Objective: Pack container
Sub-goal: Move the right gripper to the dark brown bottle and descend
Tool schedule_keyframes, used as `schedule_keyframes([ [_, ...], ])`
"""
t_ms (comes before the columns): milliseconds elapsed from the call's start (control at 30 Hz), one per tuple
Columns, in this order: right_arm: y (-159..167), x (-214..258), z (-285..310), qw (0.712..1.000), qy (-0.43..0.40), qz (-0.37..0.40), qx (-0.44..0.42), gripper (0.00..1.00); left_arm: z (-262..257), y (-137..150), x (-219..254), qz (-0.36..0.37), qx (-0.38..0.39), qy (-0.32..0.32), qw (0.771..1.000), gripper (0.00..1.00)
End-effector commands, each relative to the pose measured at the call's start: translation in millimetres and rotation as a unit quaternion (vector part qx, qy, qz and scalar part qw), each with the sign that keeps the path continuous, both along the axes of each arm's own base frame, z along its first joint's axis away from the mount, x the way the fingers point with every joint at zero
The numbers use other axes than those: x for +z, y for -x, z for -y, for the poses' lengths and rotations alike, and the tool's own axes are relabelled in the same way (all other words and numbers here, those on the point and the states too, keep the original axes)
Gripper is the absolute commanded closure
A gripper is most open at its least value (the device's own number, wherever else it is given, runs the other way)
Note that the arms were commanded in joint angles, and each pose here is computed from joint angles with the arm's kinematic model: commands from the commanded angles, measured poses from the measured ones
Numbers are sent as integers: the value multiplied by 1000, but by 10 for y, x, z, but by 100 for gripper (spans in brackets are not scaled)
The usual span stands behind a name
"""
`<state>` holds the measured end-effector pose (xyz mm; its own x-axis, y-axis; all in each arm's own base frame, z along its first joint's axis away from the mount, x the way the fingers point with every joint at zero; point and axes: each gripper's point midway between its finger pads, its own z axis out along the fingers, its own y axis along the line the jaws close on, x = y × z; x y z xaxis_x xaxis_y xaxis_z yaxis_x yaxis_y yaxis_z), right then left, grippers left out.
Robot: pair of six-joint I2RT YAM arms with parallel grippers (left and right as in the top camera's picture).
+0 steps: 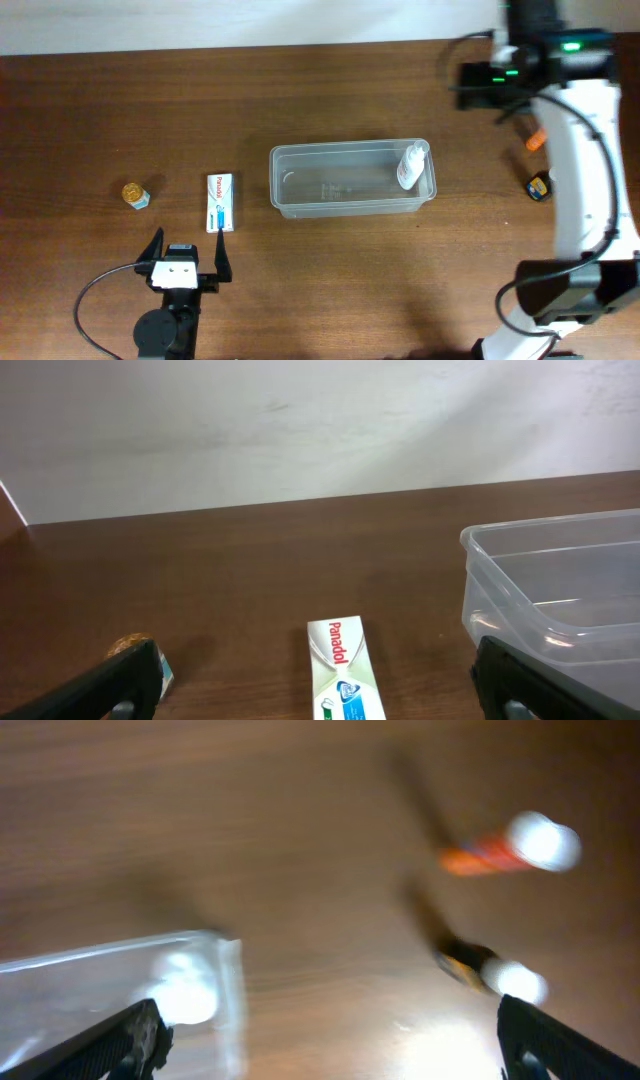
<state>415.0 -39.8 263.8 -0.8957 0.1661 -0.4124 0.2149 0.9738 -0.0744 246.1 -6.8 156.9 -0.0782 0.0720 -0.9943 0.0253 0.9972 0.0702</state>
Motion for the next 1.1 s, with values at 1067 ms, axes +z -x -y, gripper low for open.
schedule_keyframes([
  [1067,788,-1261,1387,986,-55,-136,-81,2,9,3,-8,0,-4,-7,1000,1],
])
